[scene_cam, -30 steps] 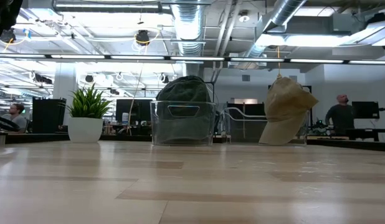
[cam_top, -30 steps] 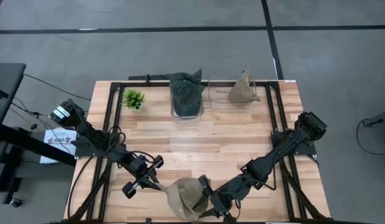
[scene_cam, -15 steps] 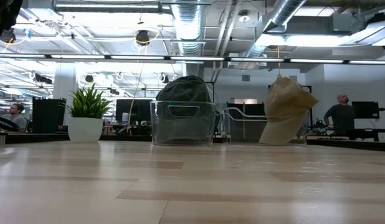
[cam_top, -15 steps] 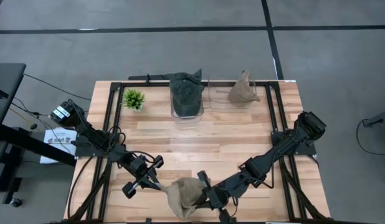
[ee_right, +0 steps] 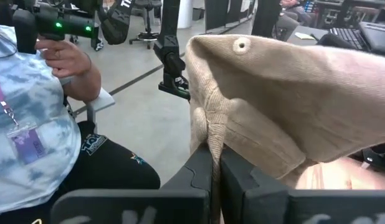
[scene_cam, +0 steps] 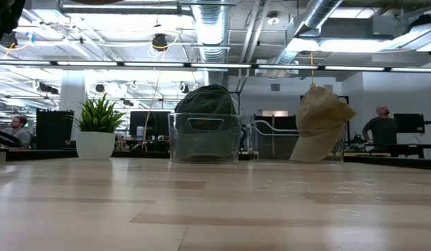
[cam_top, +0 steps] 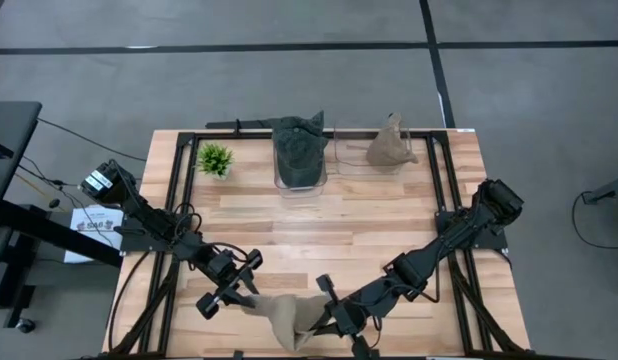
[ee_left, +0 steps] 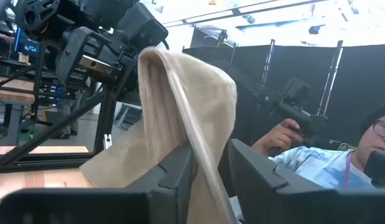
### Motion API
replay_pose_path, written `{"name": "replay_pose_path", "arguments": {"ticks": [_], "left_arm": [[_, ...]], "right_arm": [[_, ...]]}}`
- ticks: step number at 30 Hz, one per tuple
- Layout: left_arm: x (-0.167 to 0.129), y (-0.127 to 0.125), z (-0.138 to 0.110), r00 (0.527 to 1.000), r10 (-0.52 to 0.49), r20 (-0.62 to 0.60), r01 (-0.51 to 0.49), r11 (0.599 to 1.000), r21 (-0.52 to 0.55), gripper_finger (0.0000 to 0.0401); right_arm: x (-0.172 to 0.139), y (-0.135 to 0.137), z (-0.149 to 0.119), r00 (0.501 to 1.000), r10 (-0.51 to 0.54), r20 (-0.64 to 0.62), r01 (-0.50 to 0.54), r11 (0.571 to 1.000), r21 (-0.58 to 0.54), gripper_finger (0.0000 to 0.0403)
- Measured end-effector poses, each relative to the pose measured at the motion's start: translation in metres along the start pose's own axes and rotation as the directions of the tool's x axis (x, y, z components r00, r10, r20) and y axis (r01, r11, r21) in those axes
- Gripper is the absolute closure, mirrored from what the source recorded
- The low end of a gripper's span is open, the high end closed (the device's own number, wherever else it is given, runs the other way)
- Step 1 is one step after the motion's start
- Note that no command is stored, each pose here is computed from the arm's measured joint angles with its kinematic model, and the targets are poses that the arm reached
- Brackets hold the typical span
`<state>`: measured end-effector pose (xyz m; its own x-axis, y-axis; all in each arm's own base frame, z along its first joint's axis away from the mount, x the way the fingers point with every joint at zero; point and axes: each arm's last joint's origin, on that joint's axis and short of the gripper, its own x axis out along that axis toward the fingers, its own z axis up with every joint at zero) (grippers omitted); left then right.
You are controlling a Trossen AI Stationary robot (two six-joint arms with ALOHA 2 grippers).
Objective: Pick & Place hat
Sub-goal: Put the brown cap into the right transparent bin
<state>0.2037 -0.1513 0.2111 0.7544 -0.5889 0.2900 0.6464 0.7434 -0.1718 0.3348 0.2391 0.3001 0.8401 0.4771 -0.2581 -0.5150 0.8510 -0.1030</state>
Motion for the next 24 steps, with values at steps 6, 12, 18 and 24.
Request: {"name": "replay_pose_path", "arguments": {"ticks": [6,12,18,24], "left_arm": [[0.0000,0.0000,0.0000,1.000,0.000,0.000,0.000,1.000,0.003,0.0287],[0.0000,0.0000,0.0000,1.000,0.000,0.000,0.000,0.999,0.032,0.0290],[0.0000,0.0000,-0.0001,1.000,0.000,-0.001,0.000,0.999,0.034,0.0288],[0.0000,0.0001,-0.0003,1.000,0.000,-0.003,0.000,0.999,0.034,0.0289]], "right_arm": [[0.0000,-0.0001,0.0000,1.000,-0.004,0.000,0.004,1.000,0.000,0.0402],[0.0000,-0.0006,-0.0003,1.000,-0.020,-0.004,0.020,1.000,0.012,0.0402],[0.0000,-0.0003,-0.0005,1.000,-0.022,-0.006,0.023,0.999,0.026,0.0402],[0.0000,-0.0007,-0.0004,0.999,-0.034,-0.006,0.034,0.999,0.026,0.0403]]}}
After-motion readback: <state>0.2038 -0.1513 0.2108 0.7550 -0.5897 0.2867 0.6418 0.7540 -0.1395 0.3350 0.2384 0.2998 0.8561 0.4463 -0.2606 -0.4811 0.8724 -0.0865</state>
